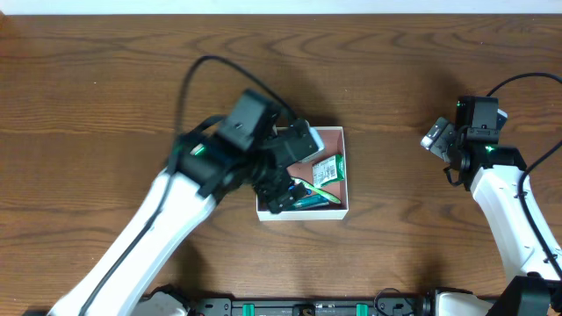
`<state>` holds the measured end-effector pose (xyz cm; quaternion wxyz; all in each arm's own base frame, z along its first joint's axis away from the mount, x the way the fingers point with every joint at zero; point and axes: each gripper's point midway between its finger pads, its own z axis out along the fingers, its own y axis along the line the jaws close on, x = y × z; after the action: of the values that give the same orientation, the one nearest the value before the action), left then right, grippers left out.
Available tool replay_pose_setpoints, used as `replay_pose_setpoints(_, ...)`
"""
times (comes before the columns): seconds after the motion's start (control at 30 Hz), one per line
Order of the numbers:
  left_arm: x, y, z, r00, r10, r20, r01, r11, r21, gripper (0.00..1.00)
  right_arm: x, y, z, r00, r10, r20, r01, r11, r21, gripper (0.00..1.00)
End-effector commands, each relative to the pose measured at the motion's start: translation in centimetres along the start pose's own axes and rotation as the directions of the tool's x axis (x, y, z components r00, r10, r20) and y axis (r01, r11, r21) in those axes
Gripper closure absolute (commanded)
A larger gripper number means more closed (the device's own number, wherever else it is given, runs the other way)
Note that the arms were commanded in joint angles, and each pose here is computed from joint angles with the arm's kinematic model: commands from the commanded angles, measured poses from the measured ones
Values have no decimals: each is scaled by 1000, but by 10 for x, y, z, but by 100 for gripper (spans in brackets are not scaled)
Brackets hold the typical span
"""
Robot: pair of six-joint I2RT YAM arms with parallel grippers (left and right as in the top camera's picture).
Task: Pack container
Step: 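Release the razor in the box and retract the left arm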
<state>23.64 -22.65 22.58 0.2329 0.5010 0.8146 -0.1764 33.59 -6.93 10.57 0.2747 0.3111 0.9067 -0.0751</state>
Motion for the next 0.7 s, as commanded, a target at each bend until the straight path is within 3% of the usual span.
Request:
replay_pose_setpoints(0.0, -16, -11, -49, 991, -2, 134, 10, 998, -56, 2, -3, -4, 1, 1000, 21, 7, -21, 1000, 17, 1)
replay_pose_setpoints(0.13, -16, -28, -96, 967, 19, 255, 7, 995, -100, 2, -3, -4, 1, 1000, 21, 7, -21, 1000, 17, 1)
replay_pose_setpoints(0.3, 16, -40, -134, 963, 38, 266, 16, 980, -197, 2, -3, -4, 1, 1000, 21, 7, -21, 1000, 17, 1)
replay_pose_setpoints(0.67, 110, -72, -146, 997, -49, 51, 58, 981, -185, 2, -3, -4, 1, 1000, 21, 7, -21, 1000, 17, 1)
